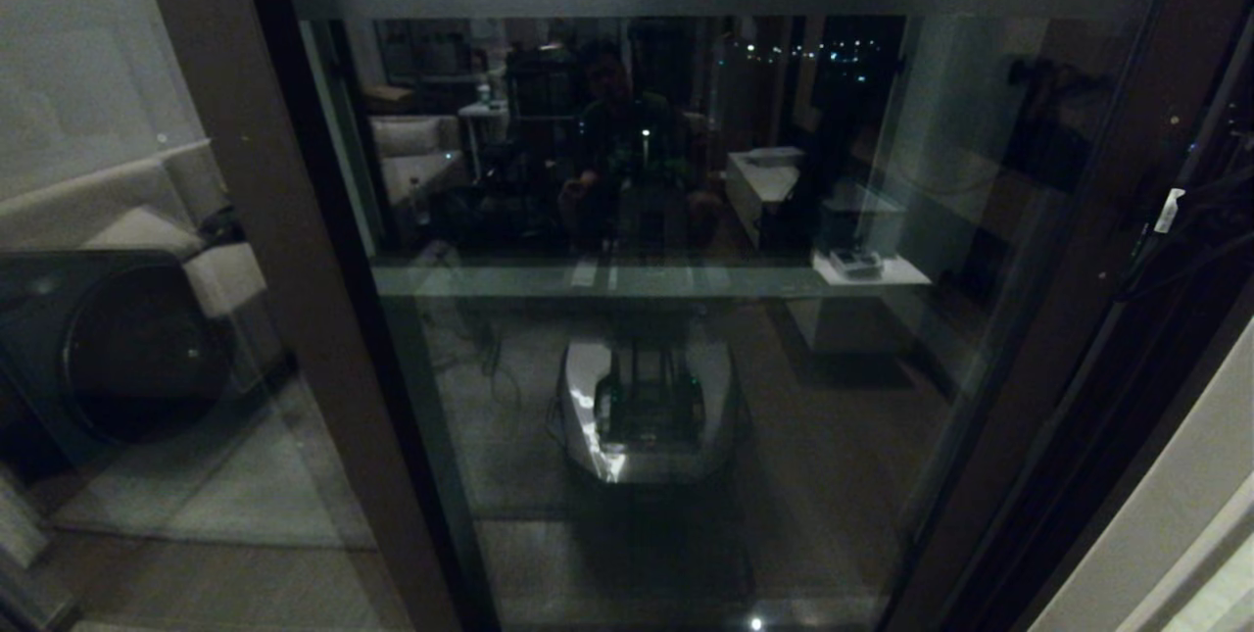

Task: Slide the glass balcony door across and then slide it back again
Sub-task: Close the slid door

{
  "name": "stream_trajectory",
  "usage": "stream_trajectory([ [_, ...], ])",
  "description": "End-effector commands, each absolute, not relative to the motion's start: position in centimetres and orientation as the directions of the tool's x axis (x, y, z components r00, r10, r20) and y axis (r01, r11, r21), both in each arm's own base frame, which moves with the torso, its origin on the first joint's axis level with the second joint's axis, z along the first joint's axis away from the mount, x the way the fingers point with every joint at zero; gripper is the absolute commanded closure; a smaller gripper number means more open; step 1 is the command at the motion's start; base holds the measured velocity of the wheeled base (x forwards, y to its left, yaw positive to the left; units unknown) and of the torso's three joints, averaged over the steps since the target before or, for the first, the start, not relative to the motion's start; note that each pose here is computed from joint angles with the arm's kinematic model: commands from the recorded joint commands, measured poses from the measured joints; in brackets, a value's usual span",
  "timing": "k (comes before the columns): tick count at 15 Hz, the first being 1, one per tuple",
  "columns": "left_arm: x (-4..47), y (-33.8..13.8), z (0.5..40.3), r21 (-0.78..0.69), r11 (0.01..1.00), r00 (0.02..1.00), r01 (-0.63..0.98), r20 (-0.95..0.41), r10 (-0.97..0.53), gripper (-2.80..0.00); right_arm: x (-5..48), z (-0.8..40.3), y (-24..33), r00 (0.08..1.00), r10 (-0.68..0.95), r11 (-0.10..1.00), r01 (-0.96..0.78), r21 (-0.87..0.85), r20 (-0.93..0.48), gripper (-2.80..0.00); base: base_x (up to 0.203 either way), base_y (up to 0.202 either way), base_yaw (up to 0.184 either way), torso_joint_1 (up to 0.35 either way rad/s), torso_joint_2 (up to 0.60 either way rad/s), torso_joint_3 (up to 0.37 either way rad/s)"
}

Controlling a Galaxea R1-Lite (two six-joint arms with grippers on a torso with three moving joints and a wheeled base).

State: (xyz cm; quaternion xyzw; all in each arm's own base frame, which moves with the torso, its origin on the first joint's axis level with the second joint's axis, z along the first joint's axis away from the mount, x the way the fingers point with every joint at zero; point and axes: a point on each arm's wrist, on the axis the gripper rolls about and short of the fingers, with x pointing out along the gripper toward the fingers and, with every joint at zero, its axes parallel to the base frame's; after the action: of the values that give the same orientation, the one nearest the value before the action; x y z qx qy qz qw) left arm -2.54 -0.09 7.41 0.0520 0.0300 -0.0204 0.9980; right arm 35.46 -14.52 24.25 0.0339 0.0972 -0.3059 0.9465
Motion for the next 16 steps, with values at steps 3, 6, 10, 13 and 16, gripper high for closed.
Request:
stream_trajectory([
  [3, -2.54, -0.09, 7.39, 0.103, 0.994, 0.997, 0.045, -0.063, -0.038, 0.0, 35.36, 24.12, -14.98, 0.787, -0.579, 0.805, 0.593, 0.002, -0.21, -2.8, 0.0, 0.0, 0.0, 0.0, 0.0, 0.0],
  [6, -2.54, -0.09, 7.4, 0.103, 0.994, 0.997, 0.045, -0.064, -0.038, 0.0, 35.56, 24.11, -15.38, 0.784, -0.586, 0.801, 0.599, 0.003, -0.207, -2.8, 0.0, 0.0, 0.0, 0.0, 0.0, 0.0],
  [10, -2.55, -0.09, 7.43, 0.103, 0.994, 0.997, 0.044, -0.061, -0.038, 0.0, 35.48, 24.21, -15.54, 0.781, -0.59, 0.798, 0.603, 0.004, -0.204, -2.8, 0.0, 0.0, 0.0, 0.0, 0.0, 0.0],
  [13, -2.54, -0.09, 7.39, 0.103, 0.994, 0.997, 0.045, -0.063, -0.038, 0.0, 35.46, 24.41, -15.53, 0.783, -0.59, 0.798, 0.603, 0.005, -0.198, 0.0, 0.0, 0.0, 0.0, 0.0, 0.0, 0.0],
  [16, -2.54, -0.1, 7.39, 0.103, 0.994, 0.997, 0.043, -0.063, -0.037, 0.0, 35.26, 24.46, -15.57, 0.781, -0.593, 0.797, 0.604, -0.001, -0.198, 0.0, 0.0, 0.0, 0.0, 0.0, 0.0, 0.0],
])
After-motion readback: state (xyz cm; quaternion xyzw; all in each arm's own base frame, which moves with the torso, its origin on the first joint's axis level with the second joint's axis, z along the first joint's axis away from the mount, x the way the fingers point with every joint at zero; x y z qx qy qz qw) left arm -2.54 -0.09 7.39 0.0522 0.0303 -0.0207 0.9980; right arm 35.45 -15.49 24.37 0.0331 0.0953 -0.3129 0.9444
